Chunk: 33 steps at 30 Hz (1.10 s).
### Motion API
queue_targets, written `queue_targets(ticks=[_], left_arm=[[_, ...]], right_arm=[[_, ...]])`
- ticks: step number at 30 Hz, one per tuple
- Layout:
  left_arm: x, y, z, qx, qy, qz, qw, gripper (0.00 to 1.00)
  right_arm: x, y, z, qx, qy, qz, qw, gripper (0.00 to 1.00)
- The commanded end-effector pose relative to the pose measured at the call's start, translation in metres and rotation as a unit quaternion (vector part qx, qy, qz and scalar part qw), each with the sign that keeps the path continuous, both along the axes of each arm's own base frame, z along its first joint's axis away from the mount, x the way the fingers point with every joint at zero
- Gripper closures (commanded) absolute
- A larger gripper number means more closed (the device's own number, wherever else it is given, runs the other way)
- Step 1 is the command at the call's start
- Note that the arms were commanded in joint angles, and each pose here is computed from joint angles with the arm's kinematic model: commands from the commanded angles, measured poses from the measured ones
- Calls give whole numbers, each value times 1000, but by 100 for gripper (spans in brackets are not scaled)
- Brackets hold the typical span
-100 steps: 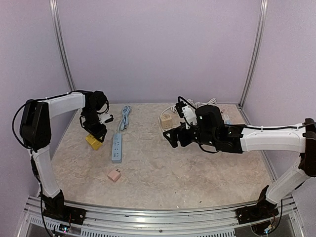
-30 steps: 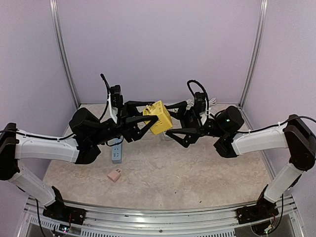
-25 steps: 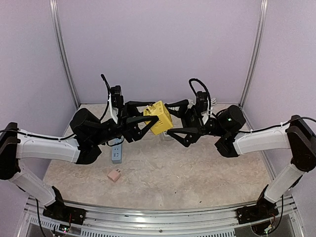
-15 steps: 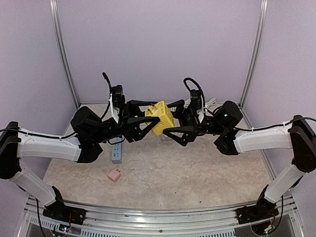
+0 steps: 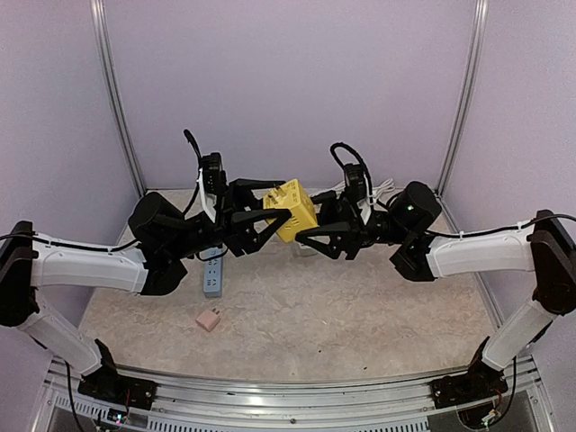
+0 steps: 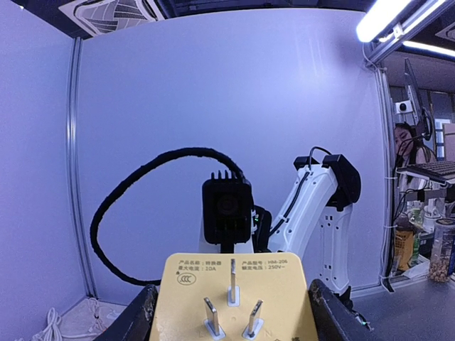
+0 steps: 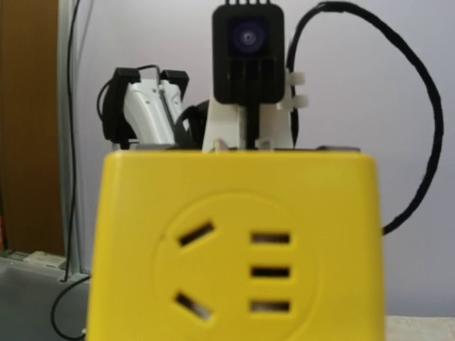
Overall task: Insert the plug
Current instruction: Pass from the left arm to the right
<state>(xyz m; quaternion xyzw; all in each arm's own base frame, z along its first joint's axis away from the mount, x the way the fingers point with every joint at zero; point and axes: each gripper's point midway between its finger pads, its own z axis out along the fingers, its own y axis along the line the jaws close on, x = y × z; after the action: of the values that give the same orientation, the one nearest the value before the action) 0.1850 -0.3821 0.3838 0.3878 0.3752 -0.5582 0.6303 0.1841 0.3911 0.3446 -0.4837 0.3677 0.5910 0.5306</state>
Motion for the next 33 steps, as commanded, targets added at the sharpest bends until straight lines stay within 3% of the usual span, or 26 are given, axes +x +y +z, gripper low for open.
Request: queue_targets(ticks=[1,3,7,8,12,17,25,33], left_arm=[[-7,-3,7,-7,-14,-12,1000,61],[-6,-2,4,-2,-13,-4,1000,42],[-5,9,-7,18,1,26,999,5],[-7,15,-7,24,1,33,999,2],[-14,31,-20,87,10,61,994,1],[-29,52,-38,195,16,74,978,1],[-41,62,-50,293,-1,59,954,1],[-33,43,-83,363,3,27,931,1]], right_arm=[[-10,2,17,3,5,37,999,62],[-12,1,19,-5,12,44,999,71],[-5,-2,12,-42,30,22,998,72],[1,-2,9,-57,31,5,998,72],[25,2,-9,-157,8,-69,985,73],[40,-5,-54,-294,-20,-104,950,74],[29,-16,-64,-337,-26,-81,937,78],[-1,-22,-50,-319,-40,-26,947,80]])
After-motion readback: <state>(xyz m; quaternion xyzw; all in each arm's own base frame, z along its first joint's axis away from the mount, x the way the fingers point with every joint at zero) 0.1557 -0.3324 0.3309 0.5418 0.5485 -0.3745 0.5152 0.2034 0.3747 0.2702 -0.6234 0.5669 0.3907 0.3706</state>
